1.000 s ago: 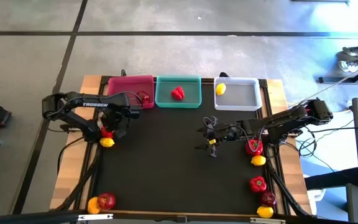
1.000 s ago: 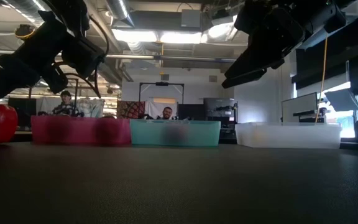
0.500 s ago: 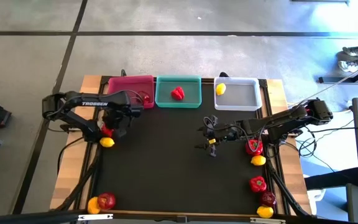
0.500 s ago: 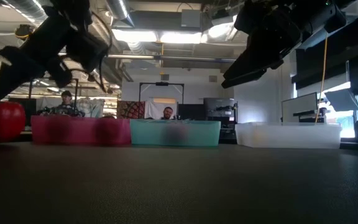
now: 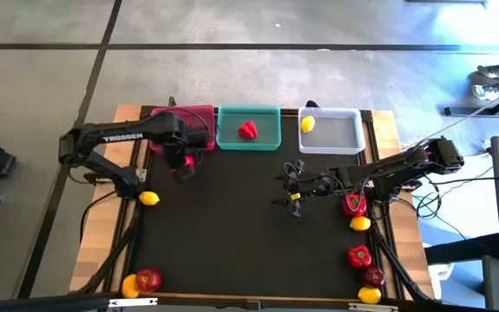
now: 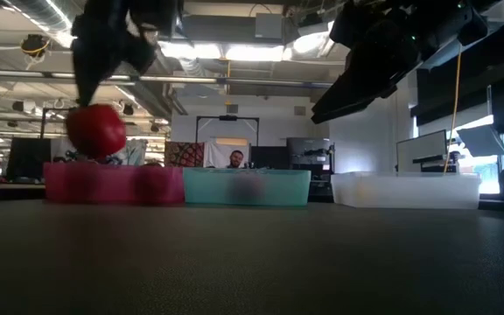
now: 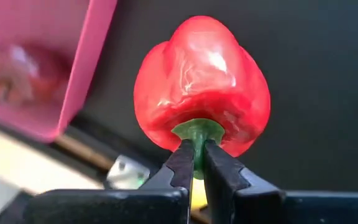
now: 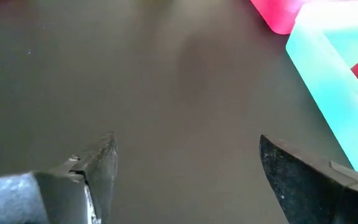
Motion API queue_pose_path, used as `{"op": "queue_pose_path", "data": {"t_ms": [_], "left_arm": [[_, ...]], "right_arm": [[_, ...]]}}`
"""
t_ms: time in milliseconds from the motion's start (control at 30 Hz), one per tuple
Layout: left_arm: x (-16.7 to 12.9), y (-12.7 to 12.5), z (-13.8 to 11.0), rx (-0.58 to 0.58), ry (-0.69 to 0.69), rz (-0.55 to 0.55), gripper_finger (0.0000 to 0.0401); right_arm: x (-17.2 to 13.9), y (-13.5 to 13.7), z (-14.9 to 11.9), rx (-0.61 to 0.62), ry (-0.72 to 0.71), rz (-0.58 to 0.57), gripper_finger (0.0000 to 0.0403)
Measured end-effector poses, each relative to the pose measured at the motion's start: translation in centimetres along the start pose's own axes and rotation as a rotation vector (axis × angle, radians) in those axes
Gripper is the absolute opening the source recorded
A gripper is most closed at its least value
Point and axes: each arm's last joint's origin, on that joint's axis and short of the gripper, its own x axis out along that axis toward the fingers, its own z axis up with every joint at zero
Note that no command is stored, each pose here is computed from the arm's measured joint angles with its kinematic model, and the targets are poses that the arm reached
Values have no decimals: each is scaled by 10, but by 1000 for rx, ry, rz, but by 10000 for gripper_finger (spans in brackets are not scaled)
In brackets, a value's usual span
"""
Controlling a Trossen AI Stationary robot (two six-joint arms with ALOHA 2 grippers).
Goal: Sort produce into baskets
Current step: Put the red bell pepper into the green bin
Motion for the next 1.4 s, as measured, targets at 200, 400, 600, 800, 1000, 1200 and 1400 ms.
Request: {"op": "queue_pose_path", "data": {"t_ms": [200, 400, 600, 800, 1000, 1200, 1400], "left_arm": [[-6, -22, 10, 111, -179, -56, 23], [-11, -45, 20, 173, -362, -127, 19], [2, -68, 36, 211, -442, -165, 18], [33, -93, 54, 233, -424, -167, 18], [59, -113, 64, 239, -370, -155, 30], [69, -125, 65, 291, -358, -146, 33], [68, -130, 66, 326, -392, -156, 27]], "right_arm": [[0, 0, 0, -3, -1, 0, 324], [1, 0, 2, -43, -26, -20, 324], [14, -3, 5, -77, -75, -25, 324], [41, -9, 2, -48, -120, 29, 304], [67, -12, -6, -27, -153, 38, 214], [81, -11, -13, -40, -169, 17, 114], [87, -15, -19, -42, -152, -122, 53]]}}
